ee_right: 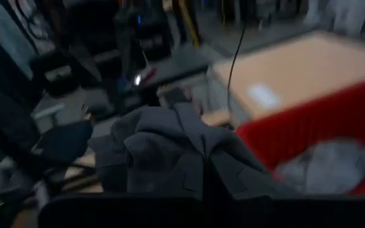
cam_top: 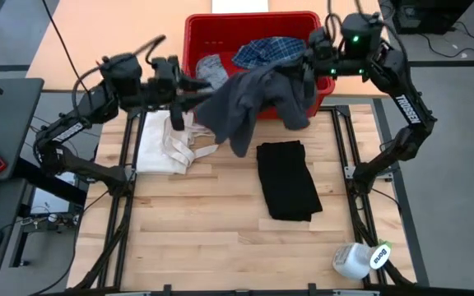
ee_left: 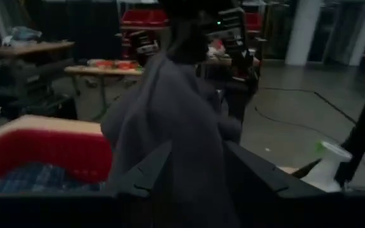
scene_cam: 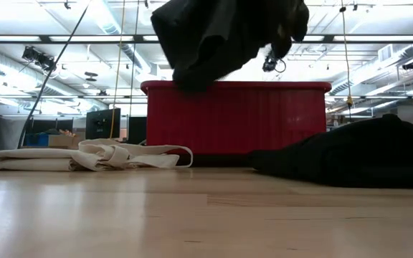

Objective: Fold Laundry from Bin
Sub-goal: Fold the gray pants

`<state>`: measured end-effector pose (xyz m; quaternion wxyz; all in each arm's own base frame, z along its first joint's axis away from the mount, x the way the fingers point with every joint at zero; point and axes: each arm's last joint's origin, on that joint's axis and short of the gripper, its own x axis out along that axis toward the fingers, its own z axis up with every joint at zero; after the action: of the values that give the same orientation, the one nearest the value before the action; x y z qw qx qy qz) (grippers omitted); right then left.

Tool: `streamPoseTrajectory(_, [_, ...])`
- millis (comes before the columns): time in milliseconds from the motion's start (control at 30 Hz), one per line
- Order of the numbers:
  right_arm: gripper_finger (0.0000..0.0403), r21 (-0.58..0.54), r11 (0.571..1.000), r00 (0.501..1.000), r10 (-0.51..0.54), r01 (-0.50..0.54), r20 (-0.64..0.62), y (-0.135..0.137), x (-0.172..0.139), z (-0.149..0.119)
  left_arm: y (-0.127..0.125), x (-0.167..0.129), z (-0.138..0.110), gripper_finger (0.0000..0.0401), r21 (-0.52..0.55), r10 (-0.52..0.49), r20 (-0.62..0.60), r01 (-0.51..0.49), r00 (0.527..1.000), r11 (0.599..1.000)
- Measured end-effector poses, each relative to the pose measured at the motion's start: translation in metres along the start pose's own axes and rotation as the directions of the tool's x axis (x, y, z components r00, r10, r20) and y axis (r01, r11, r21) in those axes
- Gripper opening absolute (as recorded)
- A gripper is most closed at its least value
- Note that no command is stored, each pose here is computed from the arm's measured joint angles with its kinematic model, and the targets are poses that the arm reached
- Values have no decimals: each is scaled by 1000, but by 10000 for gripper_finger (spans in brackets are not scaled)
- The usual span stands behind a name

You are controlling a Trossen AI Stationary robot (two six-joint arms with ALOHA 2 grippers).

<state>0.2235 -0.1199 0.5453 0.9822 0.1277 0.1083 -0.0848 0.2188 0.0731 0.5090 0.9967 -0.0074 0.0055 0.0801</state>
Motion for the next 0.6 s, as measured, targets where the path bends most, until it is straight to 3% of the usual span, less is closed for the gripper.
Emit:
streamPoseTrajectory(133, [6, 77, 996, 988, 44, -33, -147, 20, 5, -17, -37, 13, -1, 141, -42, 67, 23, -66, 998, 997])
streamPoseTrajectory(300, [6, 46, 998, 947, 50, -37, -319, 54, 15, -39, -102, 28, -15, 141, 50, 159, -17, -158, 987, 986])
streamPoseTrajectory(467, [6, 43, 996, 910, 89, -79, -404, 84, 34, -57, -157, 30, -34, 141, 45, 202, -83, -199, 976, 979])
streamPoseTrajectory(600, [7, 60, 995, 887, 98, -79, -452, 103, 54, -74, -186, 33, -59, 141, 36, 241, -184, -239, 953, 970])
